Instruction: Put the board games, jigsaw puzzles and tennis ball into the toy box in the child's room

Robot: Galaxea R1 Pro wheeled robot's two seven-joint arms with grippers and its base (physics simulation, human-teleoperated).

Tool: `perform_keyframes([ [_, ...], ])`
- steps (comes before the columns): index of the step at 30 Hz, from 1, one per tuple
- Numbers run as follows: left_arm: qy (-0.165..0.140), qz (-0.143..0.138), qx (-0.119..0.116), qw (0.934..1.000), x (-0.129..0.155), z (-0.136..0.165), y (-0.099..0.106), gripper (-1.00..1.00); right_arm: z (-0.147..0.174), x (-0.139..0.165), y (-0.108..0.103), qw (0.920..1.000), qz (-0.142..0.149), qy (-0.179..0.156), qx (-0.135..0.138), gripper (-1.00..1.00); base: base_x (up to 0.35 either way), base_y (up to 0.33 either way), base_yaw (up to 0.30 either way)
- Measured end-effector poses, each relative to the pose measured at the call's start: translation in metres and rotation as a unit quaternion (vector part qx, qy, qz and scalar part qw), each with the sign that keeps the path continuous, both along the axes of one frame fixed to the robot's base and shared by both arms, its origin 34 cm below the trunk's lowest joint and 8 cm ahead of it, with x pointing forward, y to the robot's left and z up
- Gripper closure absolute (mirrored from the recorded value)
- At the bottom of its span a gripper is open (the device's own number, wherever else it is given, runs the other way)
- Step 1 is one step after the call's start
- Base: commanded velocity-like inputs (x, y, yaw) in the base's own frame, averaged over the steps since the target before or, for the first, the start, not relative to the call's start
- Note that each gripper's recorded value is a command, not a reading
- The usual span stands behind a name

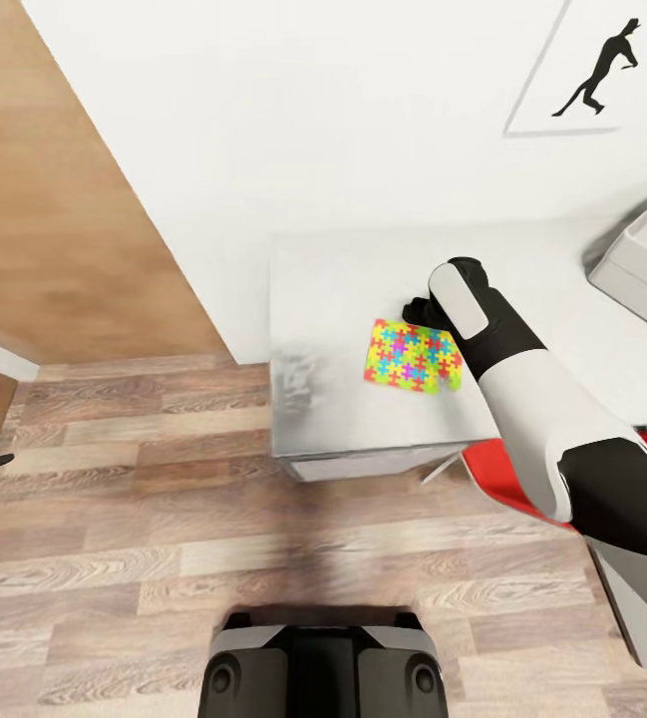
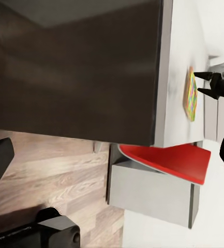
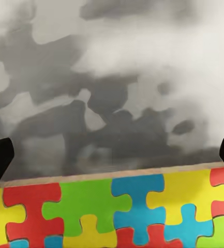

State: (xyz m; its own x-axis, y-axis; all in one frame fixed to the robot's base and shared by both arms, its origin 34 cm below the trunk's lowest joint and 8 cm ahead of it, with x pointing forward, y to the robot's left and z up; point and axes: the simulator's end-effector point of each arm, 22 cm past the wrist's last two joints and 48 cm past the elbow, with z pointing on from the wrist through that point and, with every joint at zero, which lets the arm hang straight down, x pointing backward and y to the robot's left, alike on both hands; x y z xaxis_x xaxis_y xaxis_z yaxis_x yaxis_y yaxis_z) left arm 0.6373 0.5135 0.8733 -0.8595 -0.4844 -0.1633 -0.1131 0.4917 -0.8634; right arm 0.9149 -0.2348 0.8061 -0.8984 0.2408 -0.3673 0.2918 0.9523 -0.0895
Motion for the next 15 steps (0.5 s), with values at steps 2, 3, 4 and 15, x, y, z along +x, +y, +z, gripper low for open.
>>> perform_keyframes([
  [2,0.0,0.0,0.0,1.0,0.0,0.0,0.0,-1.0,-0.0001,-0.0002,-0.0002,1.0,0.0,0.0,0.0,-1.0,-0.247,0.173,0.0],
  [3,0.0,0.0,0.0,1.0,0.0,0.0,0.0,-1.0,-0.0001,-0.0001,-0.0005,1.0,0.0,0.0,0.0,-1.0,-0.244,0.172,0.0],
  [4,0.0,0.0,0.0,1.0,0.0,0.0,0.0,-1.0,-0.0001,-0.0001,-0.0006,1.0,0.0,0.0,0.0,-1.0,-0.239,0.169,0.0],
  [15,0.0,0.0,0.0,1.0,0.0,0.0,0.0,-1.0,-0.0004,-0.0004,-0.0003,1.0,-0.001,0.001,0.001,-1.0,-0.198,0.13,0.0],
])
